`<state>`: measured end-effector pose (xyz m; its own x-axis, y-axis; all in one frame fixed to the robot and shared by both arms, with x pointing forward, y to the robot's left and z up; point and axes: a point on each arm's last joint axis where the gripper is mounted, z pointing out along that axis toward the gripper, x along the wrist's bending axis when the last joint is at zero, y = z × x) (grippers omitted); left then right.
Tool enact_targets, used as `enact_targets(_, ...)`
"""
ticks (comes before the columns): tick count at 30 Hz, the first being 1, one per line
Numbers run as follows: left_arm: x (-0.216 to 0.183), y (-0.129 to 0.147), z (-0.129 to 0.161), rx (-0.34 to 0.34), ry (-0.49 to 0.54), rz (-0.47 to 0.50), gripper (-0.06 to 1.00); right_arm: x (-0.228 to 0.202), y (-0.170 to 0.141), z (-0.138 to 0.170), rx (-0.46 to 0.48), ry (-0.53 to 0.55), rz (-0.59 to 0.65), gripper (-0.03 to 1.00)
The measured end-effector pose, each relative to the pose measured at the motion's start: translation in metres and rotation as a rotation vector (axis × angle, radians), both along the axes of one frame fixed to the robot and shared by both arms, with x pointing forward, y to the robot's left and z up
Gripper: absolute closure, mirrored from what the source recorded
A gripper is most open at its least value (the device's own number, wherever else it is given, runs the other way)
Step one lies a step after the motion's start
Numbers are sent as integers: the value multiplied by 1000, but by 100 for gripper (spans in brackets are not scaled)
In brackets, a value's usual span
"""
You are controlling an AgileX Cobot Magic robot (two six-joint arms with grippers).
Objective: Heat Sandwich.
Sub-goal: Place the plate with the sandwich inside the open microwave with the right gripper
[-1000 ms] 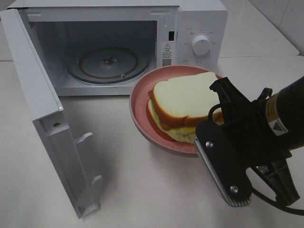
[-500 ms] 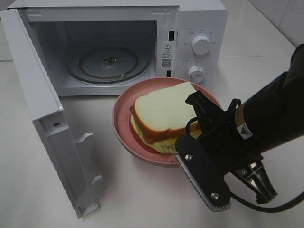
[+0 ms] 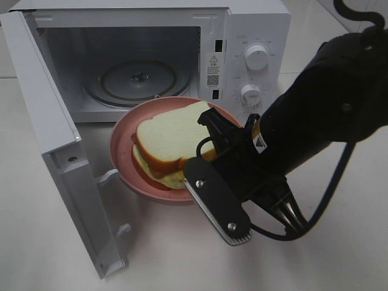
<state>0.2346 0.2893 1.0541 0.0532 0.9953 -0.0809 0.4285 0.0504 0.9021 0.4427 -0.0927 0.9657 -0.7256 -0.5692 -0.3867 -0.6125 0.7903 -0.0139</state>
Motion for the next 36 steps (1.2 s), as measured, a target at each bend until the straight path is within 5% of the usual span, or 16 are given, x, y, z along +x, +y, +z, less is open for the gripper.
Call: enact_targets(36, 0, 0, 0, 0, 0, 0, -5, 100, 39, 1, 24, 94, 32, 93)
